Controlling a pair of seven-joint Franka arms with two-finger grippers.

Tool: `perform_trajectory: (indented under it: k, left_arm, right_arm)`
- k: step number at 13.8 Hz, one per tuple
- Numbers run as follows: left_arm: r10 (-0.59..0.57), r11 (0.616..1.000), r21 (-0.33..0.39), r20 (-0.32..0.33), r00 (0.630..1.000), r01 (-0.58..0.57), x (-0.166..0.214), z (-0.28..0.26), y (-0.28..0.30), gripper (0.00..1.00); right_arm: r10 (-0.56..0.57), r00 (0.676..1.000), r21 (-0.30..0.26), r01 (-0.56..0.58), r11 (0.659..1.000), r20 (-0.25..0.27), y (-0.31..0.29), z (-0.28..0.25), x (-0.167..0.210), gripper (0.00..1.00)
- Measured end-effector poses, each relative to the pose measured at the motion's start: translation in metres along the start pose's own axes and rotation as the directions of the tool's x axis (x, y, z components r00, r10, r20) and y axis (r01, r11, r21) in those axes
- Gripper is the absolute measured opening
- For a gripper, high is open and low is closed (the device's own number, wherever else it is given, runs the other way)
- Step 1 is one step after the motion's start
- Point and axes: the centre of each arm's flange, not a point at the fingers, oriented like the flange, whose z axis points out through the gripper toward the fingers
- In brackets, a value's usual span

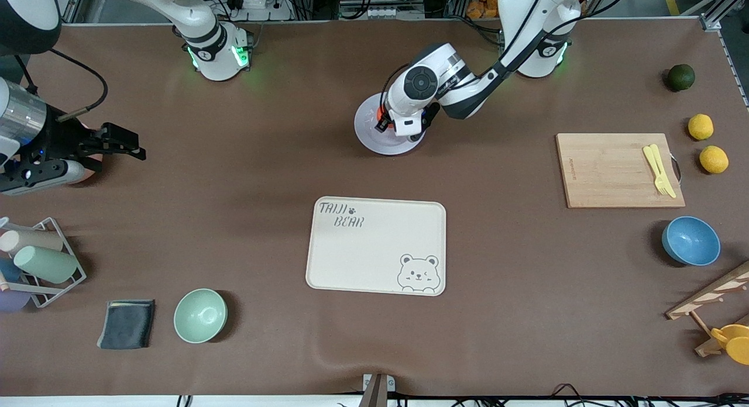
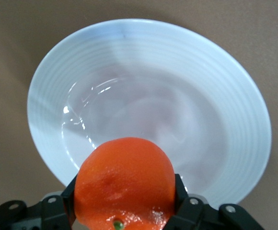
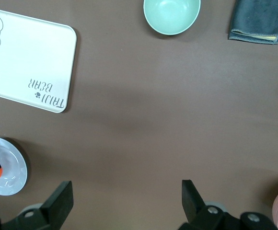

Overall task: Place orange and plate with both arms
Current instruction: 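Release the orange onto the plate and withdraw the left gripper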

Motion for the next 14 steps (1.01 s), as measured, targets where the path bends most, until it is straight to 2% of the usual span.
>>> perform_trajectory:
  k: [3, 4, 6, 8, 11, 14]
  left_arm:
    - [0.024, 1.000, 0.003, -0.055, 0.998, -0.024, 0.012, 0.020, 0.002, 0.74]
    - [0.029, 1.000, 0.004, -0.069, 0.997, -0.029, 0.016, 0.025, 0.003, 0.79]
    - [0.030, 1.000, -0.007, -0.076, 0.997, -0.031, 0.021, 0.024, 0.008, 0.99]
    - [0.010, 0.999, -0.047, -0.071, 0.997, -0.013, 0.021, 0.008, 0.020, 1.00]
    - [0.010, 0.995, -0.096, -0.105, 0.994, -0.020, 0.009, -0.058, 0.039, 1.00]
    - [0.025, 0.993, -0.109, -0.198, 0.980, -0.047, -0.015, -0.186, 0.050, 1.00]
  right_arm:
    - [-0.003, 1.000, 0.000, 0.003, 1.000, 0.003, -0.002, 0.002, 0.001, 1.00]
    - [-0.003, 1.000, 0.000, 0.003, 1.000, 0.004, -0.002, 0.002, 0.001, 1.00]
    - [-0.006, 1.000, 0.000, 0.006, 1.000, 0.005, -0.003, 0.003, 0.001, 1.00]
    - [-0.016, 1.000, 0.001, 0.016, 1.000, 0.013, -0.009, 0.005, 0.002, 1.00]
    - [-0.043, 0.998, 0.004, 0.043, 0.999, 0.047, -0.026, 0.020, 0.004, 1.00]
    - [-0.074, 0.993, 0.007, 0.073, 0.997, 0.088, -0.044, 0.040, 0.005, 1.00]
